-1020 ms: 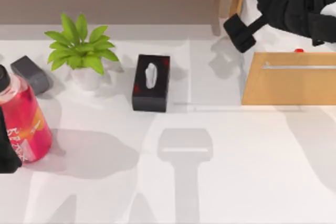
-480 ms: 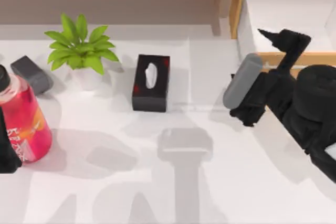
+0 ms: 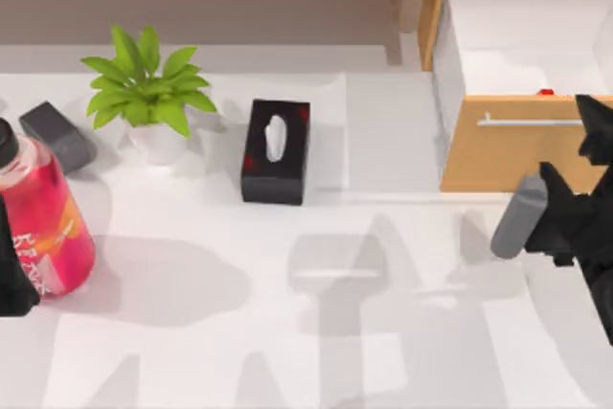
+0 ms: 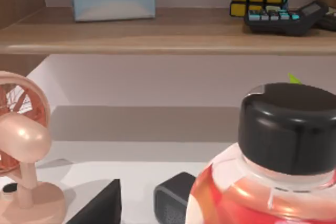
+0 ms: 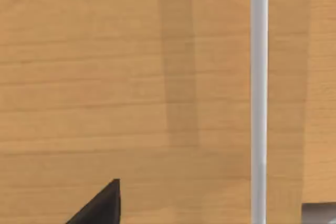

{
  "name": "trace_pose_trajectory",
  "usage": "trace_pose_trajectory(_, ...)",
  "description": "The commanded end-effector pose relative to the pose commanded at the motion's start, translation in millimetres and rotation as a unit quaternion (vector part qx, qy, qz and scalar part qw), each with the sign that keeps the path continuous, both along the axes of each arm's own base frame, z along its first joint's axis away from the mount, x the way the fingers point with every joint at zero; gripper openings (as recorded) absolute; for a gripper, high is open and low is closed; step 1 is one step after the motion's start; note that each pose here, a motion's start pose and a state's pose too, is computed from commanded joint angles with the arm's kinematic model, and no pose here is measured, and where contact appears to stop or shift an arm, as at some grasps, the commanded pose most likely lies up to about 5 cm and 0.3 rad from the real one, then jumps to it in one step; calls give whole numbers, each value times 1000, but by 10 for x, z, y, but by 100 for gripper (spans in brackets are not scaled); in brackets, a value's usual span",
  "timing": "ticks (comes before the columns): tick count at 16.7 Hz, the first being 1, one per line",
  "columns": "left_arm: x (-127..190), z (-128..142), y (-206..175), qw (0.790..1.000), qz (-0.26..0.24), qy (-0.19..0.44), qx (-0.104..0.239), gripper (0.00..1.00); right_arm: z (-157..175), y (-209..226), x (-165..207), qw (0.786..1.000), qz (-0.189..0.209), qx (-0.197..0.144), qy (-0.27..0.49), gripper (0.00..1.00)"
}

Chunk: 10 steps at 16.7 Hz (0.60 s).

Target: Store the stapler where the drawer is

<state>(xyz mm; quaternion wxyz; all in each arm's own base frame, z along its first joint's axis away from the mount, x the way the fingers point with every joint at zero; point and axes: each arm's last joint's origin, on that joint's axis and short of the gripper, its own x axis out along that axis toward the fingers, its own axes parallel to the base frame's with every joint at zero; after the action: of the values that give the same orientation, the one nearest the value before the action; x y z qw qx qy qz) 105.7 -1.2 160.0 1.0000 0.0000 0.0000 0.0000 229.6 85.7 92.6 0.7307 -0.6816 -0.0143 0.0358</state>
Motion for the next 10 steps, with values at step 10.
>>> trace_pose_trajectory(10, 0, 0, 0, 1000, 0, 0, 0, 100, -43, -133, -7, 999, -38, -35, -13, 100)
